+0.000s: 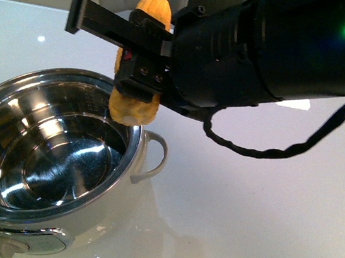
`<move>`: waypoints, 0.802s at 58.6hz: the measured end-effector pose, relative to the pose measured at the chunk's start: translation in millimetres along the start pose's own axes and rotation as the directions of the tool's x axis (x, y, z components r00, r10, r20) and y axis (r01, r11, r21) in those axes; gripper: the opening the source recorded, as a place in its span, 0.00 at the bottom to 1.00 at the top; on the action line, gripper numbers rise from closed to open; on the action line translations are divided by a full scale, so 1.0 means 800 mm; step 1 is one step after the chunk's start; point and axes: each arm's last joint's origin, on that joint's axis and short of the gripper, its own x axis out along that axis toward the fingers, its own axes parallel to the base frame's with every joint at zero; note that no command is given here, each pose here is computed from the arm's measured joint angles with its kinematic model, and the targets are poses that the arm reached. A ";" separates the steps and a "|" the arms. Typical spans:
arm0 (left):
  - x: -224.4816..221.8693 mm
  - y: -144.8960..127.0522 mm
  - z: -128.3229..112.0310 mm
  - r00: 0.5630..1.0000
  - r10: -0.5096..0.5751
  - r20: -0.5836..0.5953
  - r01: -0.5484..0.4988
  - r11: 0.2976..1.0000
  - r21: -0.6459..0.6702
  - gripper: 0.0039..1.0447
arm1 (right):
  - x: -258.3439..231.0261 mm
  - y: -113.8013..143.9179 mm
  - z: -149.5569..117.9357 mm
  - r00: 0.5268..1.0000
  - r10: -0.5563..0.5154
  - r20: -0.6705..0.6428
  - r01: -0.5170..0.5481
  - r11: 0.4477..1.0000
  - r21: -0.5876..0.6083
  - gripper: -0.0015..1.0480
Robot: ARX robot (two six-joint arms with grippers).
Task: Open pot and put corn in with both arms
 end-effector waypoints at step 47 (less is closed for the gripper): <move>0.000 0.000 0.000 1.000 0.000 0.000 0.000 1.000 0.000 0.93 | 0.056 0.000 0.009 0.994 0.112 0.000 -0.107 0.948 0.298 0.22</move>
